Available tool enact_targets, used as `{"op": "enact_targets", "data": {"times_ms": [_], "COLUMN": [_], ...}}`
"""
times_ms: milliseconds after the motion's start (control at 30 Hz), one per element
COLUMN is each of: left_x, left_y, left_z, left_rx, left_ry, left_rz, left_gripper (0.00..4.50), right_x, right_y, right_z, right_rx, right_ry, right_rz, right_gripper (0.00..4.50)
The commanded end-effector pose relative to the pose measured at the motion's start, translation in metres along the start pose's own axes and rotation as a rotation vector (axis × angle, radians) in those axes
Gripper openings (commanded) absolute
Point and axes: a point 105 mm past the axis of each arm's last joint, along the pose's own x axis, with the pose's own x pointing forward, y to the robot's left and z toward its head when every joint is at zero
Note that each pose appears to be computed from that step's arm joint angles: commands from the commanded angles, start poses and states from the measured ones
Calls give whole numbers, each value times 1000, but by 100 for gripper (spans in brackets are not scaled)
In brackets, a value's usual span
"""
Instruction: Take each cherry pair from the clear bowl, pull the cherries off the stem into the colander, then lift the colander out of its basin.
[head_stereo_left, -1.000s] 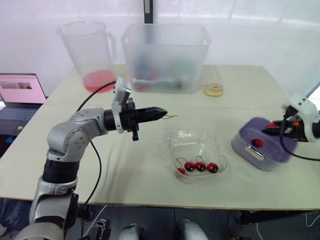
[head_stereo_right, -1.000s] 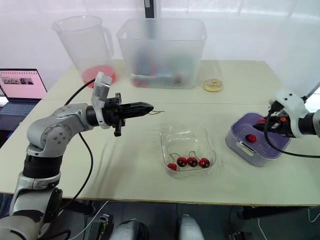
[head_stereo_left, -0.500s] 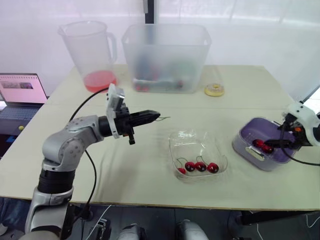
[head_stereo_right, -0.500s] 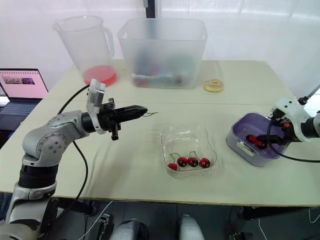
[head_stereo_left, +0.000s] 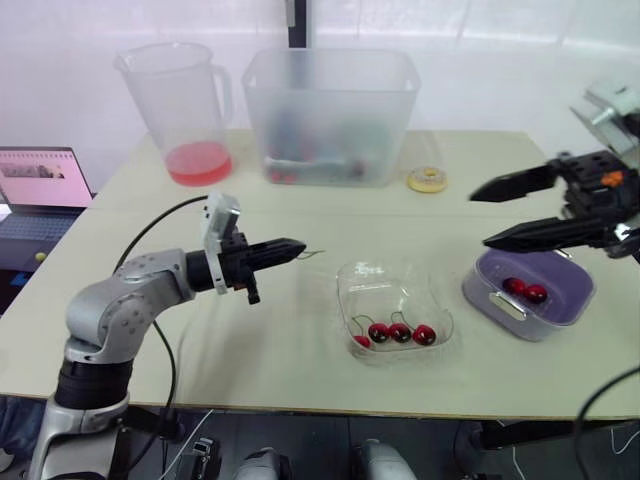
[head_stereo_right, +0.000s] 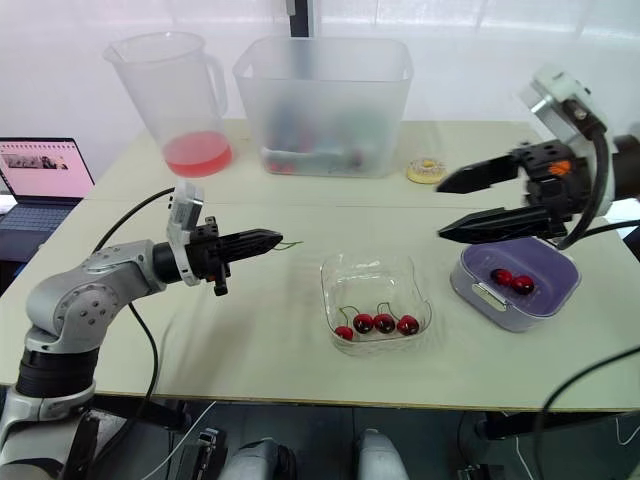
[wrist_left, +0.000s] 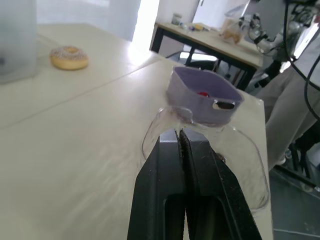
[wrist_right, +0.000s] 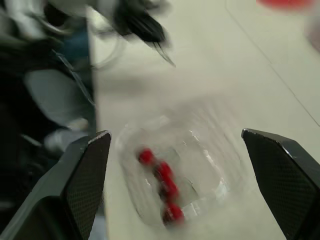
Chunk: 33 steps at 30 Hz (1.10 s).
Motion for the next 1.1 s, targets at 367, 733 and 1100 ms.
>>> {"op": "enact_targets", "data": {"times_ms": [367,733,1100], "left_x": [-53,-115,-147], "left_y": [27,72,96], "left_z": [-79,-105,-20], "left_rx": [-279,-474,-192], "left_ry": [126,132,-84], "left_rz": [273,563,642], "left_gripper": [0,202,447], "right_x": [59,77,73], "right_y": [-8,-6,-2], "right_z": [21,3,-7], "right_rx": [-134,-72,-63], "right_ry": [-146,-171,-139], "right_rz": [48,23,-11], "right_gripper": [448,450,450]}}
